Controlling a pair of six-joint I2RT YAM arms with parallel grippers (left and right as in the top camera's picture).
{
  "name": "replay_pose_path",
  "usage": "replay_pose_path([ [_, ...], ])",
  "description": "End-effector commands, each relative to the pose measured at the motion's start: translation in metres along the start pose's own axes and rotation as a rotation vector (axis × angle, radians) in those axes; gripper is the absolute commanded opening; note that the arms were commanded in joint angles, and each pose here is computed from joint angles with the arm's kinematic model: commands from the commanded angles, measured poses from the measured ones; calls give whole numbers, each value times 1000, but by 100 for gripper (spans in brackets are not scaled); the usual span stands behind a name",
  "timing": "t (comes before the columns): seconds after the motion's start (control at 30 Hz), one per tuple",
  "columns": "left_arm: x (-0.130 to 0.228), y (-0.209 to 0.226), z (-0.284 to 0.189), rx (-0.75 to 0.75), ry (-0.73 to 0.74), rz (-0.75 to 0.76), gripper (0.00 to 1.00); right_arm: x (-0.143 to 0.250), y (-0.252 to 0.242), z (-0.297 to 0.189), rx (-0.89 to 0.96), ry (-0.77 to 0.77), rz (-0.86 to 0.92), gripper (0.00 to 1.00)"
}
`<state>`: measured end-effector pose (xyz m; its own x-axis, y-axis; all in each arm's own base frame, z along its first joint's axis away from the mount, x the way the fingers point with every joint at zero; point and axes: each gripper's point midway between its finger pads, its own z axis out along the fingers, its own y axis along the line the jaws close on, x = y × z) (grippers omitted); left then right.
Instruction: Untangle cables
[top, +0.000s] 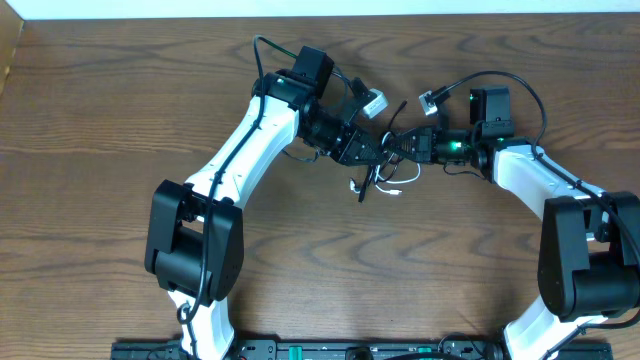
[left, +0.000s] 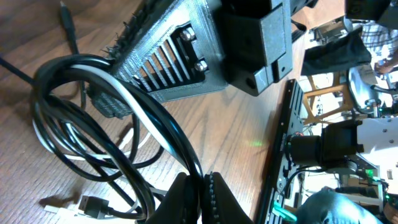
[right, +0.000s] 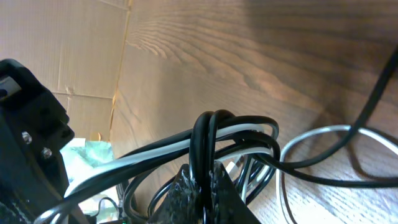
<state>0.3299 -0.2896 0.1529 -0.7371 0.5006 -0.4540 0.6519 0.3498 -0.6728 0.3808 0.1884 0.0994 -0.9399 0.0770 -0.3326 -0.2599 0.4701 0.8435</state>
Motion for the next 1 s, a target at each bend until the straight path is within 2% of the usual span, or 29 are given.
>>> replay_pose_path([
  [0.0, 2, 6, -5, -69, 9, -31, 8, 0, -5, -7, 1, -3, 6, 1],
  [0.17, 6, 23, -9, -162, 23, -115, 7, -3, 6, -29, -133, -14, -58, 1],
  [0.43, 14, 61, -28, -348, 19, -264, 7, -6, -42, -67, 18, -83, 54, 1],
  [0.7, 33, 104, -54, -654, 23, -470, 7, -8, -57, -84, 53, -115, 93, 1],
  [0.83, 39, 105, -57, -676, 41, -484, 7, -7, -55, -83, 49, -112, 81, 1],
  [0.97, 40, 97, -52, -625, 51, -487, 7, -7, -49, -81, 15, -106, 53, 1],
])
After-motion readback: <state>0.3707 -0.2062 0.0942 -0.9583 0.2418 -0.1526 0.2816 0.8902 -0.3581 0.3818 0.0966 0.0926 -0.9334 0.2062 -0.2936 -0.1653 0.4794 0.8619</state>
